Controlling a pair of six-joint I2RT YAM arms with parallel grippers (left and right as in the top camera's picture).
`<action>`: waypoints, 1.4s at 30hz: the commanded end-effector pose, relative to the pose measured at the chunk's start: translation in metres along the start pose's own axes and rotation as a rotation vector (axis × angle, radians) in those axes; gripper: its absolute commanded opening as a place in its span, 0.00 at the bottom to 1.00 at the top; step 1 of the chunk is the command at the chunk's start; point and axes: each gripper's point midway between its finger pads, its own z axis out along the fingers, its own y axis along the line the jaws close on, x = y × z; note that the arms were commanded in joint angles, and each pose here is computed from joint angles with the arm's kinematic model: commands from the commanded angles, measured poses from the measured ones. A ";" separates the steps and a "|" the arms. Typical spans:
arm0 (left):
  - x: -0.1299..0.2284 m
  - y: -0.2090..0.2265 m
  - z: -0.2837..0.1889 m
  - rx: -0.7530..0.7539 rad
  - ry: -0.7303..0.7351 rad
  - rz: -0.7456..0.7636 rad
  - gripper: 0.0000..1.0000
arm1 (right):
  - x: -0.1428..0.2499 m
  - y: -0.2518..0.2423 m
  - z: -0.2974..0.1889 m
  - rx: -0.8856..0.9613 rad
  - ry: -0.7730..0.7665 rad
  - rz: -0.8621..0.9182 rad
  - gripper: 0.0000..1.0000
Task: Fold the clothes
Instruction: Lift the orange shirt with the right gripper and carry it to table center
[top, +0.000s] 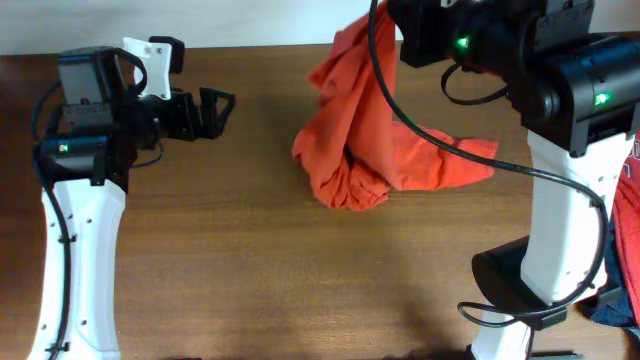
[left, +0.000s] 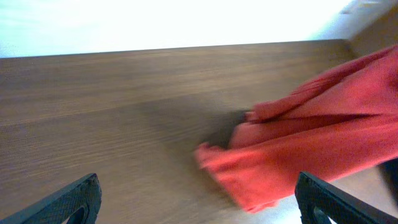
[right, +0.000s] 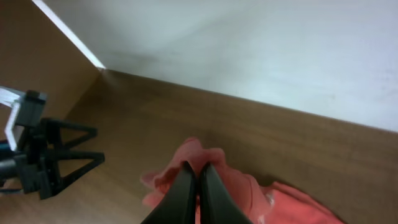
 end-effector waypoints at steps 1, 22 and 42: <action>-0.010 -0.038 -0.010 0.134 -0.030 0.040 0.99 | 0.000 0.004 -0.012 0.009 -0.011 0.006 0.04; -0.021 -0.069 0.007 -0.029 -0.077 0.232 0.99 | -0.009 -0.005 -0.011 0.057 -0.050 0.069 0.04; 0.021 -0.078 0.010 0.128 0.089 0.157 0.99 | -0.092 0.060 -0.104 0.025 -0.497 -0.037 0.04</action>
